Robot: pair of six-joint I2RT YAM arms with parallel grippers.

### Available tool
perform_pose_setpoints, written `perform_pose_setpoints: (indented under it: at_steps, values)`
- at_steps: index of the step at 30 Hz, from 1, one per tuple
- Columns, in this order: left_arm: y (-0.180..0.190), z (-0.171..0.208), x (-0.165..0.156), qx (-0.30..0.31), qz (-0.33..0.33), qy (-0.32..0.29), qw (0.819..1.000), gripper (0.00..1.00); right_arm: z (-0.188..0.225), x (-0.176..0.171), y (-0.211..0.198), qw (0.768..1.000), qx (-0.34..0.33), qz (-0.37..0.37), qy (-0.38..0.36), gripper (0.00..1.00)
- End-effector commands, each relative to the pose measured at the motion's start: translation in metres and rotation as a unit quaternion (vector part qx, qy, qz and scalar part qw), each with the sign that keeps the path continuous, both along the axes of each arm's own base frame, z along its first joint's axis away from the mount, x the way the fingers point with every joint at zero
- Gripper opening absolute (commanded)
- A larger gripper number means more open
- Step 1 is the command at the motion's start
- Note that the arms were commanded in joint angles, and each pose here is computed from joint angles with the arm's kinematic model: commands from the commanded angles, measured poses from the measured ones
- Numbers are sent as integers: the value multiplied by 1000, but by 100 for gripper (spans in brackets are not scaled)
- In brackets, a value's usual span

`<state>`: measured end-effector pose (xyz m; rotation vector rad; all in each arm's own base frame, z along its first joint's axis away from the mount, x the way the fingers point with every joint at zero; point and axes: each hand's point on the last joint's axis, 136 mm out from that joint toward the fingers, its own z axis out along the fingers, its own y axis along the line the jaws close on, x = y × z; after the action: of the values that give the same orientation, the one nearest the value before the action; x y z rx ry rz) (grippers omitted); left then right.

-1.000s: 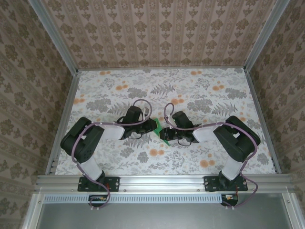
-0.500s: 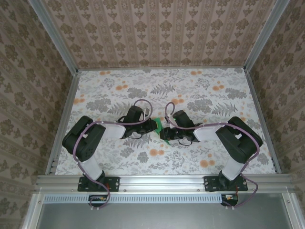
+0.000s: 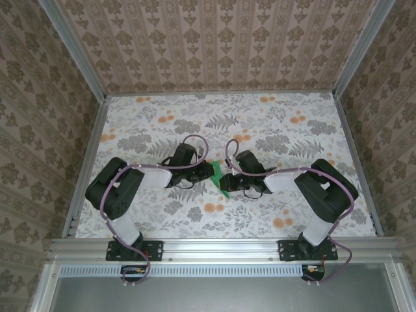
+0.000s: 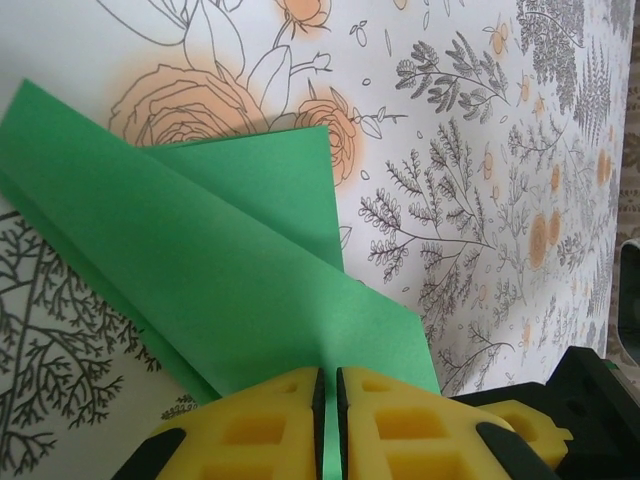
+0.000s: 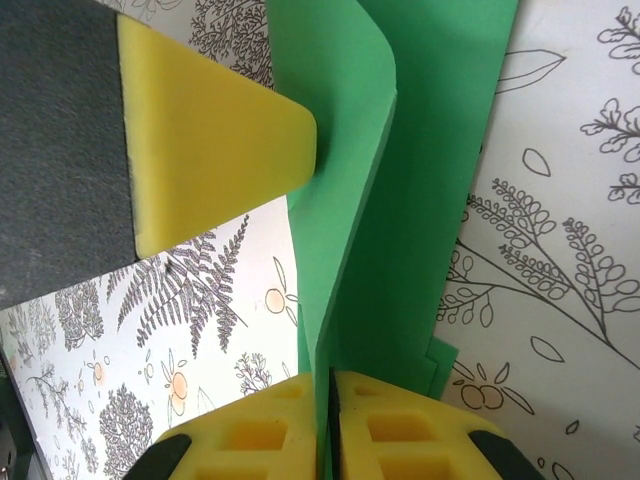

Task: Fold a paper plane with a square sheet of paper (pick it up from the middle)
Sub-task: Fold the wing for the fifth time at the center of the table.

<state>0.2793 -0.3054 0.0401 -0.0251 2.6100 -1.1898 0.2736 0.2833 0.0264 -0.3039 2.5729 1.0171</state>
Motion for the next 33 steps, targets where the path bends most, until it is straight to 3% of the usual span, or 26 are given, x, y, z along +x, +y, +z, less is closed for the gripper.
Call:
perform_pose_setpoints:
  at_steps: [1, 7, 14, 25, 33]
  values:
    - [1, -10, 1, 19, -4, 1, 1000, 16, -8, -9, -3, 1000, -2, 11, 19, 12]
    - [6, -15, -1, 24, 3, 8, 1000, 15, -15, -17, -8, 999, -17, 24, 25, 11]
    - [9, -12, -3, 22, 5, 6, 1000, 15, 10, -7, -3, 1000, 0, 9, 12, 28]
    - [9, -13, -5, 20, 3, 8, 1000, 15, 19, -11, -9, 1000, -8, 2, 15, 35]
    - [8, -13, -5, 20, 4, 8, 1000, 15, 15, -15, -9, 1000, -14, 11, 20, 19]
